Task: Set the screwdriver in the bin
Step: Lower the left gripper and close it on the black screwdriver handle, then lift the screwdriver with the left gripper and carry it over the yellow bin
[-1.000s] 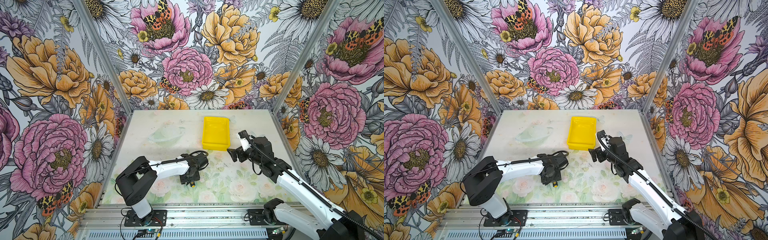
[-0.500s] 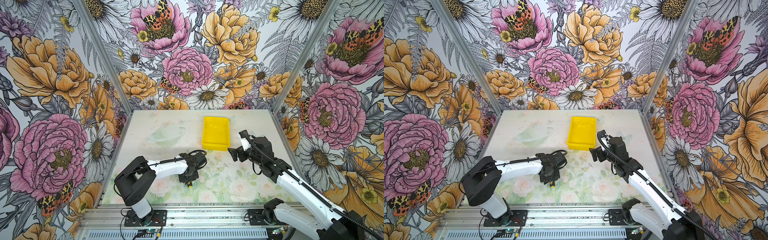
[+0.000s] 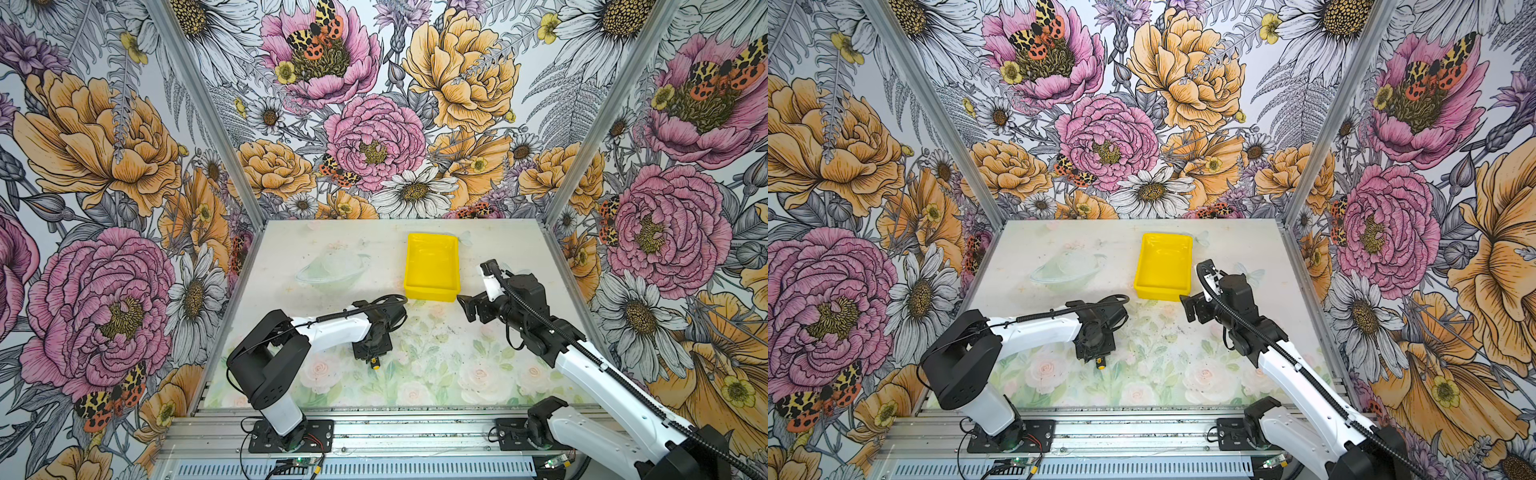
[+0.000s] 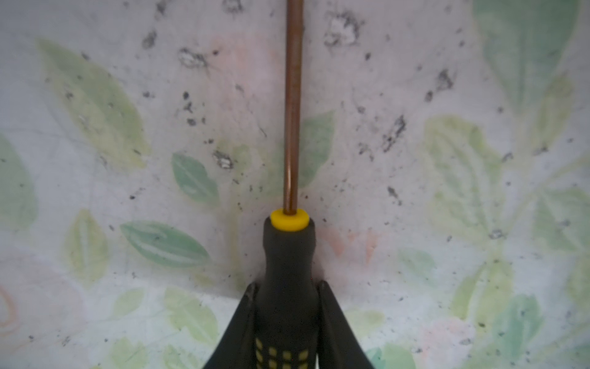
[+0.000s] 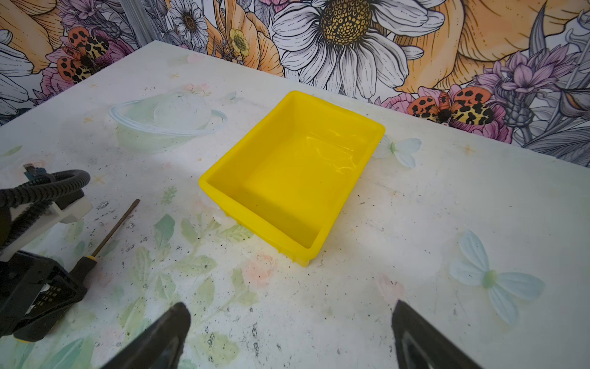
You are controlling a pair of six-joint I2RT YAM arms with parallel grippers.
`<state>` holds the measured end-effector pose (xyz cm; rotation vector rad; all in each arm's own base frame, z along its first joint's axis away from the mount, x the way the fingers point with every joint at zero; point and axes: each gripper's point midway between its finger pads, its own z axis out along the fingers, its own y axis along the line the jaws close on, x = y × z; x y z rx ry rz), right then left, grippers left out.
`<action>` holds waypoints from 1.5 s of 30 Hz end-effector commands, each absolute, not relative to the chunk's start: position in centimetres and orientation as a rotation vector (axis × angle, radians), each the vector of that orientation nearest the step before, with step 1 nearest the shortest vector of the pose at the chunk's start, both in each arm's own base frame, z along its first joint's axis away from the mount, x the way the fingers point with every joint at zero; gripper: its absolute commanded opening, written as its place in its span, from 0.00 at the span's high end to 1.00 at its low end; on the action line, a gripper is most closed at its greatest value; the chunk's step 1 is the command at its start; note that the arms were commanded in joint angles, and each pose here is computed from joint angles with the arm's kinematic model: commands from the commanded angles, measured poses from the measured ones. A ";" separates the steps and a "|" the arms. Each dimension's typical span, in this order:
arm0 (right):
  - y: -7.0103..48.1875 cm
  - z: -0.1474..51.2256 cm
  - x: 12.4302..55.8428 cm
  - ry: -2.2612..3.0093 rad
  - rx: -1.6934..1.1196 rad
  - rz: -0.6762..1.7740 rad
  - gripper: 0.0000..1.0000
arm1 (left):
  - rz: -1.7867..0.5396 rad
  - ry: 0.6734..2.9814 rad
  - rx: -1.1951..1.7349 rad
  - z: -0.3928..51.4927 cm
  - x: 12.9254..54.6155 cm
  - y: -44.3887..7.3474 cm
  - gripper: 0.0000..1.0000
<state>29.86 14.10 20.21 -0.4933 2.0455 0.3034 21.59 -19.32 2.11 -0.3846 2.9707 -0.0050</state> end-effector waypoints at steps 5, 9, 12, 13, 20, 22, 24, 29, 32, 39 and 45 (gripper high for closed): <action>13.3 21.4 30.2 2.034 -0.369 0.307 0.00 | -0.153 2.820 -0.343 7.7 26.0 -19.3 0.97; 13.5 22.0 30.6 2.035 -0.338 0.325 0.01 | -0.196 2.756 -0.307 10.3 28.3 -19.5 0.97; 13.4 22.5 30.9 2.030 -0.309 0.326 0.01 | -0.220 2.709 -0.259 12.3 30.2 -20.1 0.96; 13.3 22.5 30.9 2.030 -0.298 0.326 0.01 | -0.227 2.693 -0.235 12.9 30.9 -20.4 0.97; 12.4 22.6 31.3 2.033 -0.246 0.281 0.00 | -0.250 2.581 -0.099 17.2 35.7 -22.5 0.95; 12.4 22.9 31.4 2.026 -0.250 0.278 0.01 | -0.258 2.561 -0.078 18.0 37.0 -23.1 0.95; 12.6 22.9 31.4 2.024 -0.268 0.277 0.00 | -0.264 2.542 -0.062 18.7 38.3 -23.7 0.94; 12.7 23.1 31.6 2.021 -0.287 0.264 0.01 | -0.314 2.517 -0.035 19.3 41.6 -26.1 0.94; 12.8 23.3 31.8 2.017 -0.292 0.268 0.01 | -0.356 2.501 -0.016 19.5 43.0 -27.6 0.94; 13.0 23.3 32.4 2.028 -0.290 0.276 0.01 | -0.451 2.488 0.032 18.8 46.1 -31.3 0.94; 12.7 23.0 32.5 2.039 -0.278 0.266 0.00 | -0.512 2.486 0.071 17.5 48.0 -34.5 0.95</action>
